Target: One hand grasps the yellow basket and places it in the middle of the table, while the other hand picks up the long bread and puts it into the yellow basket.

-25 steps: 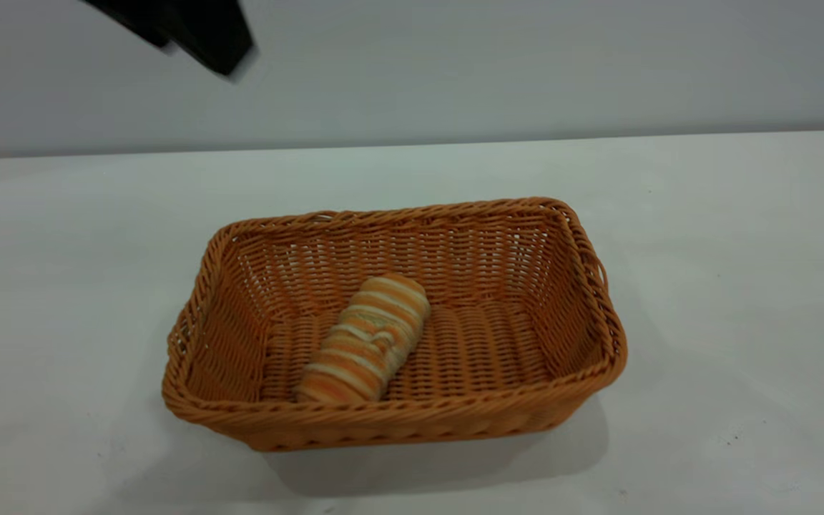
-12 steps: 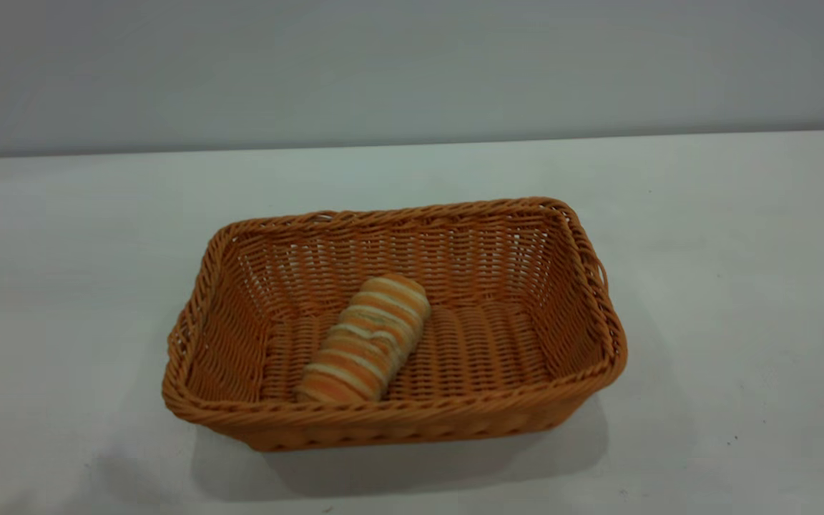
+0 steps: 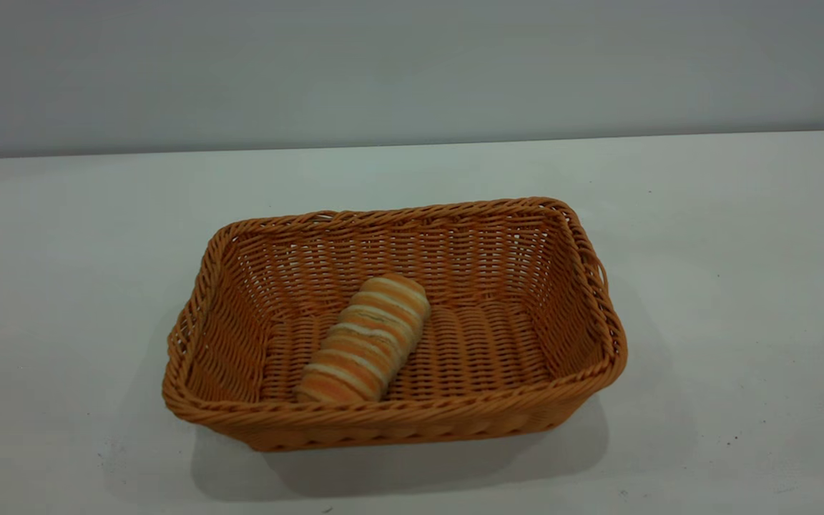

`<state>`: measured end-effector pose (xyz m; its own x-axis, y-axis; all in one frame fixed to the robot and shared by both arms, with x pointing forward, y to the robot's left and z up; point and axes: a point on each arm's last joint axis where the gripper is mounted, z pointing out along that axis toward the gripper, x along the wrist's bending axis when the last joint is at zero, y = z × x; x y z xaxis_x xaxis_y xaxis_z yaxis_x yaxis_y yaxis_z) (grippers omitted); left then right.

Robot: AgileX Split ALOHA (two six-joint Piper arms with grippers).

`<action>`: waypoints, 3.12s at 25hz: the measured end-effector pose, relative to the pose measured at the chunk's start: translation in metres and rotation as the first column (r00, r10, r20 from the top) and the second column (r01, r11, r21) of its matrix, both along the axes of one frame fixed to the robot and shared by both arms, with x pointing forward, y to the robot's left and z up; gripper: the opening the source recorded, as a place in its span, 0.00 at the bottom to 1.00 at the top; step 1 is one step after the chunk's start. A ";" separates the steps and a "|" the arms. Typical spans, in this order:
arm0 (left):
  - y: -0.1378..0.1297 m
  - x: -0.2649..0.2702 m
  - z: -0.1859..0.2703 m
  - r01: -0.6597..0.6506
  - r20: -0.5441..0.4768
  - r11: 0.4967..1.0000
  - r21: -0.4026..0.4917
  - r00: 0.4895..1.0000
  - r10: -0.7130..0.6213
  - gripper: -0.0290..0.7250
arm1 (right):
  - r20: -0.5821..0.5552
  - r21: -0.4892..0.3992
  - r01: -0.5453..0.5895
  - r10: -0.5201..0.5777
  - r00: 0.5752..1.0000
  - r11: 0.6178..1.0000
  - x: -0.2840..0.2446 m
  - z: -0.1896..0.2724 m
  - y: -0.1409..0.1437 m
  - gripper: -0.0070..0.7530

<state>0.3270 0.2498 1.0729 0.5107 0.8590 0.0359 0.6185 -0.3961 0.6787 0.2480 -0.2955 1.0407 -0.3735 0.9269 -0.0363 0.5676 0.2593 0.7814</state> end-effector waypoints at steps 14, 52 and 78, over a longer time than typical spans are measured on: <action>0.053 -0.079 -0.025 -0.013 0.163 0.991 -0.130 0.986 0.034 0.74 | 0.018 0.022 0.011 -0.011 1.000 1.000 -0.003 0.000 -0.001 0.78; 0.056 -0.091 -0.029 -0.325 0.207 0.937 -0.124 0.916 0.345 0.74 | 0.016 0.027 0.241 -0.241 0.970 0.970 -0.002 0.000 -0.003 0.78; 0.056 -0.098 -0.030 -0.429 0.239 0.891 -0.146 0.859 0.453 0.74 | 0.016 0.027 0.336 -0.337 0.942 0.941 -0.002 0.000 -0.003 0.78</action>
